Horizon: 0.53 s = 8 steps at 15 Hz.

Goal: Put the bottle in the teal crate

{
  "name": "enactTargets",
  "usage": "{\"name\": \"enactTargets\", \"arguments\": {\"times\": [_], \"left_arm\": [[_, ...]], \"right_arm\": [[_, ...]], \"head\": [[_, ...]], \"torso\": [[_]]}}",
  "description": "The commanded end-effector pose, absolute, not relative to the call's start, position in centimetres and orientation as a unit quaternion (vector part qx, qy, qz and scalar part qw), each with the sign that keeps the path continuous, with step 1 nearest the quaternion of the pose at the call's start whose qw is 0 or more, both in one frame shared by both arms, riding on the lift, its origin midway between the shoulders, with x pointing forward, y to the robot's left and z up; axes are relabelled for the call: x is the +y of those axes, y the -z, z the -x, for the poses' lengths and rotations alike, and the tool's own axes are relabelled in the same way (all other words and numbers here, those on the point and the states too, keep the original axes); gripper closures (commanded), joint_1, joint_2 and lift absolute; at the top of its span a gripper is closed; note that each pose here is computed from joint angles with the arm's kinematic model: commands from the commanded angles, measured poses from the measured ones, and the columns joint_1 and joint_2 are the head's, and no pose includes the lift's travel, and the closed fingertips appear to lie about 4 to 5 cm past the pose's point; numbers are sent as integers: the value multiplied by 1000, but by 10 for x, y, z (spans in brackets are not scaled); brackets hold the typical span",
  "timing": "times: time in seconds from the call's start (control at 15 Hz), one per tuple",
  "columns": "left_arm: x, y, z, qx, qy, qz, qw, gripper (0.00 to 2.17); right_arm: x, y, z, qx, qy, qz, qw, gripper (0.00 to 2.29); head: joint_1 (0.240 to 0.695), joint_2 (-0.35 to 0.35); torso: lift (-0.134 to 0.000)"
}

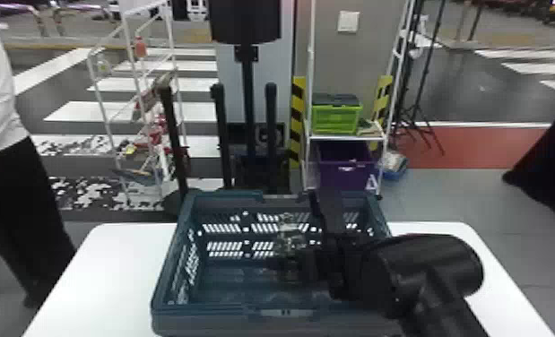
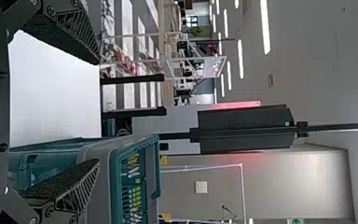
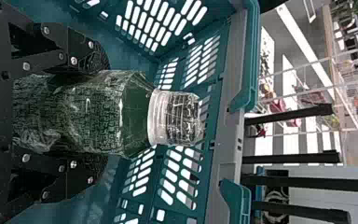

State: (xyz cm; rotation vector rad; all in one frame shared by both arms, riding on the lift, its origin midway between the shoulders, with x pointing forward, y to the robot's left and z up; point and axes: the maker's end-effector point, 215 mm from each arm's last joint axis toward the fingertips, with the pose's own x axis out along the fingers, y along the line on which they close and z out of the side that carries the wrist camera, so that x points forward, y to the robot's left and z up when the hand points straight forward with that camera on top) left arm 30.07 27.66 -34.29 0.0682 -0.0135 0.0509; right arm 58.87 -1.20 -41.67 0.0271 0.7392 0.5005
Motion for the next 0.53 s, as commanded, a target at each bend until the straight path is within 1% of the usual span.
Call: {"name": "enactTargets", "arguments": {"times": [0.0,0.2,0.4,0.47], "left_arm": [[277,343,-301,-7,-26,-34,999,144],[279,343,-301,-7,-26,-35,999,144],[280,343,-301,-7,-28,-35,999,144],[281,343,-301,-7,-28,-35,999,144]], "right_arm": [[-13,431,-588,379,-241,-17,893,2159],[-17,450,-585,400,-237,-20,885,2159],[-21,451,-591,401,-232,-18,886,2142],[-20,453,-591,402,-233,-18,886,2027]], "head": [[499,0],[499,0],[499,0],[499,0]], "torso": [[0],[0],[0],[0]]}}
